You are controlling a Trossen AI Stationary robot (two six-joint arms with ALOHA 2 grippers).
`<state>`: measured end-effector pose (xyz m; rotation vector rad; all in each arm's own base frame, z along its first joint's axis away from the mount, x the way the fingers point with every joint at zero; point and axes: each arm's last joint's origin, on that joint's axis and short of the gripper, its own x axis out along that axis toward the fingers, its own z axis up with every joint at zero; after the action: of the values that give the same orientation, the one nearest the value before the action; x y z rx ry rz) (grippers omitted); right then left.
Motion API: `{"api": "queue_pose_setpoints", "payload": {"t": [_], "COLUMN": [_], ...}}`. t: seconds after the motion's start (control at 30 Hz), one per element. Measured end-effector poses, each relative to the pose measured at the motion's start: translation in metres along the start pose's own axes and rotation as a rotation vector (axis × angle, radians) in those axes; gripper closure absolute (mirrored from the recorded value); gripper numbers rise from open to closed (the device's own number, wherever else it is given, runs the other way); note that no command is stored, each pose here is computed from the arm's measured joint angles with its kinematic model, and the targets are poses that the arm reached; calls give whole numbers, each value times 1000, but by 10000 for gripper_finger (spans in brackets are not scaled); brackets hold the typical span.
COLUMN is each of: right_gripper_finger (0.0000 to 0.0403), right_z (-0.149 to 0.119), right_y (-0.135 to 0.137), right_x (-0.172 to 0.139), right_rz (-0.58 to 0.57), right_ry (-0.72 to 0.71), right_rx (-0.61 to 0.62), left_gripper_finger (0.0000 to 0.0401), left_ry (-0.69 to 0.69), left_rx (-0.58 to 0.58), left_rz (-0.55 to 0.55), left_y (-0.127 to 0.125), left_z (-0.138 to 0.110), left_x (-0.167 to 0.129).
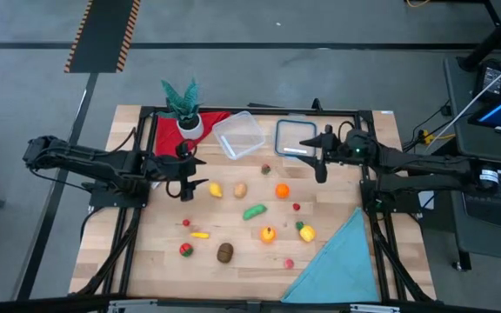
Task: Pick and placing Produce into tupperware
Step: Put the lemon into the transparent bin
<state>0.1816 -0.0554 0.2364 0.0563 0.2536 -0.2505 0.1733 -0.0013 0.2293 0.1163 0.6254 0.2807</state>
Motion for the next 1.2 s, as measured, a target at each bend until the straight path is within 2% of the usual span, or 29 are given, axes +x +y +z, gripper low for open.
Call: {"api": "queue_pose_setpoints", "payload": {"t": [0.23, 0.5, 0.57, 0.7, 0.87, 1.0, 1.2], "right_gripper_finger": [155, 155, 155, 155, 155, 155, 155], "right_z": [1, 1, 1, 6, 11, 11, 11], "right_y": [1, 1, 1, 1, 1, 1, 1], "right_x": [0, 0, 0, 0, -1, -1, -1], "right_rz": [28, 28, 27, 23, 20, 20, 20], "right_ry": [-6, -7, -13, -65, -116, -116, -114], "right_rx": [-101, -128, -128, -132, -134, -130, -131], "left_gripper_finger": [140, 140, 140, 140, 140, 140, 140], "left_ry": [-3, 5, 16, 79, 289, 418, 496], "left_rx": [-73, 90, 121, 179, 303, 353, 466], "left_rz": [48, 46, 13, -21, -56, -74, -152], "left_y": [5, 3, 0, -6, -10, -13, -19], "left_z": [1, 1, 1, 9, 25, 41, 58], "left_x": [1, 7, 13, 28, 40, 47, 62]}}
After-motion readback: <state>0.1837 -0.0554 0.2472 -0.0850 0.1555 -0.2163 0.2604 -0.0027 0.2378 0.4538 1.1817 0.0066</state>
